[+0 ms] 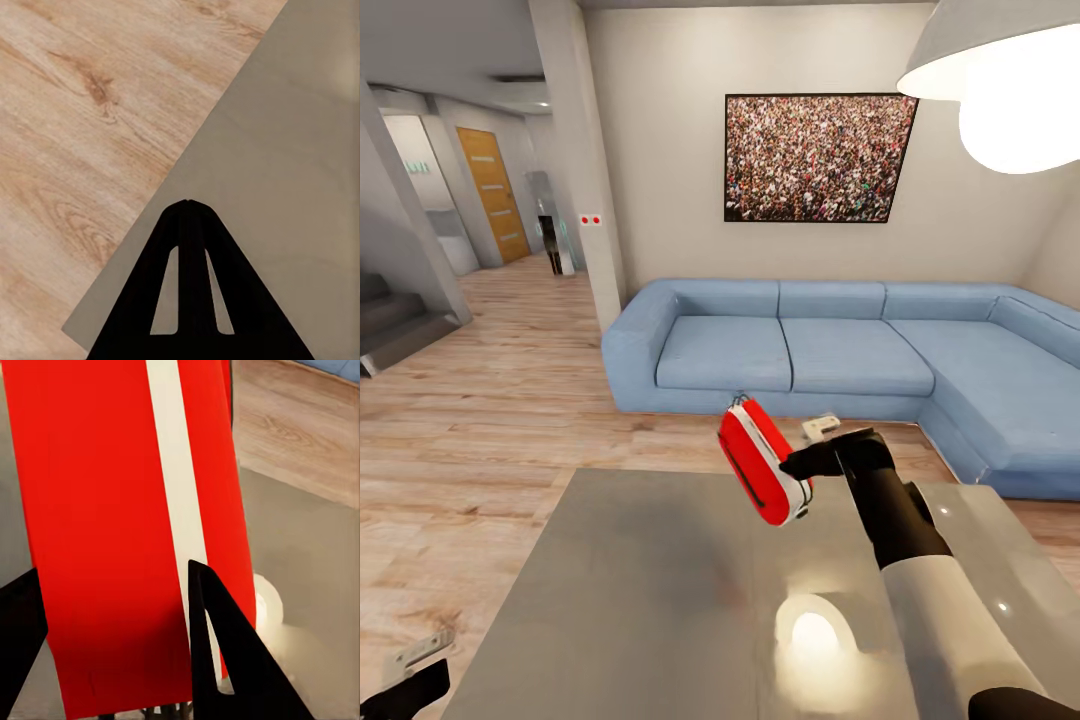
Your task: Turn on the radio receiver that's on the table in the living room.
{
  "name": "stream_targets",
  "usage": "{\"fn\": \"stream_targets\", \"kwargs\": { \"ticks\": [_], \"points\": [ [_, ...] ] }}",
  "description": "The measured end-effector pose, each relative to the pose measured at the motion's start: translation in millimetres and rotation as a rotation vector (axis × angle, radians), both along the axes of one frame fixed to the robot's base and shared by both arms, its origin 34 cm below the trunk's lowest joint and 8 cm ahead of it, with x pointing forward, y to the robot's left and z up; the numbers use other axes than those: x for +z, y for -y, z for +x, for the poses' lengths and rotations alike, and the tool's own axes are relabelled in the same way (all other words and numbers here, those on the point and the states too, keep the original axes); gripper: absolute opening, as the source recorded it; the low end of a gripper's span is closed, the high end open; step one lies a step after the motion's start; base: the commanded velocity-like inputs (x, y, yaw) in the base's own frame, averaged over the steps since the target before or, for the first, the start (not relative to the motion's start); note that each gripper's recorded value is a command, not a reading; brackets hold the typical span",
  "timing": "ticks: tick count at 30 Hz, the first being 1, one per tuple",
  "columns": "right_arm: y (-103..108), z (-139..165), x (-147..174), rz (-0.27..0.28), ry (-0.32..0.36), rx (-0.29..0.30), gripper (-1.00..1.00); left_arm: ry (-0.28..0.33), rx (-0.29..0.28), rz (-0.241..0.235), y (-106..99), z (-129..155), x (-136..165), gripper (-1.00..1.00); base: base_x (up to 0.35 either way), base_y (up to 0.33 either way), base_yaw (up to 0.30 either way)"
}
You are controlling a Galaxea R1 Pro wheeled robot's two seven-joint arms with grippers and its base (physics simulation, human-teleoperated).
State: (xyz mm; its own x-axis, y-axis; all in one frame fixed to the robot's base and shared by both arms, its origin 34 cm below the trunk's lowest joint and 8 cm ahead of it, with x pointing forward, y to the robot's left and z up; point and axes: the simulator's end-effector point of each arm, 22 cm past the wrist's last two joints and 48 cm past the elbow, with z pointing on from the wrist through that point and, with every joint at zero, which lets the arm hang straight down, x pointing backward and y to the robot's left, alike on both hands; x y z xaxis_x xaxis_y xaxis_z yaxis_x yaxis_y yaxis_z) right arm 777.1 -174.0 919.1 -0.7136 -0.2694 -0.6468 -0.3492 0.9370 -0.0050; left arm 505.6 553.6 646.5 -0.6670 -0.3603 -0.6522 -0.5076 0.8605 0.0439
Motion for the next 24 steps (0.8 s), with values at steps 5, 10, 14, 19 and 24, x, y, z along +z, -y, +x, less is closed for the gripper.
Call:
{"fn": "stream_targets", "kwargs": {
  "ticks": [5,10,14,19,24],
  "points": [
    [1.6,-7.3,-8.8,0.007,-0.046,-0.016,-1.00,0.000,0.000,-0.001,0.6,0.1,-0.3,-1.00,0.000,0.000,0.000],
    [7.4,-22.9,-38.0,-0.026,-0.111,-0.021,-1.00,0.000,0.000,-0.002,1.2,0.1,-0.6,-1.00,0.000,0.000,0.000],
    [7.7,-32.5,-57.5,-0.034,-0.159,-0.018,-1.00,-0.001,-0.002,-0.004,3.0,0.1,-1.4,-1.00,0.000,0.000,0.000],
    [7.4,-41.1,-73.2,-0.036,-0.202,-0.015,-1.00,-0.011,-0.004,-0.018,10.8,-3.0,-7.0,-1.00,0.000,0.000,0.000],
    [7.4,-56.4,-99.7,-0.043,-0.274,-0.007,-1.00,-0.040,0.001,-0.040,18.1,-15.2,-17.5,-1.00,0.000,0.000,0.000]
  ]
}}
